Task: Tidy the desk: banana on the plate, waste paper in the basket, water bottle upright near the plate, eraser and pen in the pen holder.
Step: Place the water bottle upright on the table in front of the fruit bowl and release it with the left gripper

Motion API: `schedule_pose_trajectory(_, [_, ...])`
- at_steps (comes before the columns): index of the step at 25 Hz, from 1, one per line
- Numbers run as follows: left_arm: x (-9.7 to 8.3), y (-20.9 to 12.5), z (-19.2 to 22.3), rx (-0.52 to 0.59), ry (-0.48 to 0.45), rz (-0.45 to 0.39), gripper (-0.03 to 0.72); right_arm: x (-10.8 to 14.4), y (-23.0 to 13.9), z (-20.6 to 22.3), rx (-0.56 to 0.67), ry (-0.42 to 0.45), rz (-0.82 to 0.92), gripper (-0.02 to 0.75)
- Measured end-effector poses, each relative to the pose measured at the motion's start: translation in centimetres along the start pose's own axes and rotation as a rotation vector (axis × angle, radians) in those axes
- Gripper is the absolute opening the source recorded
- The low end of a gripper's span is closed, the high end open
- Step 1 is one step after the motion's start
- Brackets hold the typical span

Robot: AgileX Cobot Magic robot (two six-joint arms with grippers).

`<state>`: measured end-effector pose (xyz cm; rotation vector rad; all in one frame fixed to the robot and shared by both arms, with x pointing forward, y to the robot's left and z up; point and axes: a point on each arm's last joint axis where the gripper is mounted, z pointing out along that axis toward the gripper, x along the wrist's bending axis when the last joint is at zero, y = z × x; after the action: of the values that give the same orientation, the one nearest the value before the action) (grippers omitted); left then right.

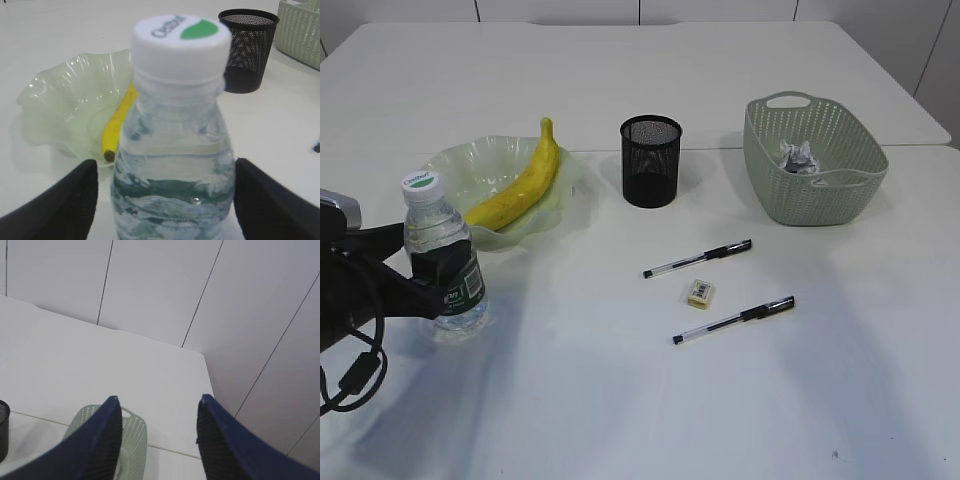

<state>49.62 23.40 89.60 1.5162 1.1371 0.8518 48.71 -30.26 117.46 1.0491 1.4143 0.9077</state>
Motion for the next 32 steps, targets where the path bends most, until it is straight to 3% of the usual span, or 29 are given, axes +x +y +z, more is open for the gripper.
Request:
schedule_pose_trajectory(10, [0.0, 0.2, -0.1, -0.009, 0.000, -0.073, 0.613, 0.0, 0.0, 0.0, 0.000, 0.000, 0.000, 0.368])
schedule_pose_trajectory(16, [-0.2, 2.1, -0.6, -0.080, -0.013, -0.011, 0.612, 0.0, 0.0, 0.0, -0.002, 0.000, 0.000, 0.368])
schedule_pose_trajectory(25, [-0.4, 3.8, -1.3, -0.148, -0.030, 0.007, 0.606, 0.0, 0.0, 0.0, -0.002, 0.000, 0.000, 0.368])
schedule_pose_trajectory(32, [-0.7, 7.1, -2.9, -0.284, -0.044, 0.029, 0.601, 0.0, 0.0, 0.0, -0.002, 0.000, 0.000, 0.368])
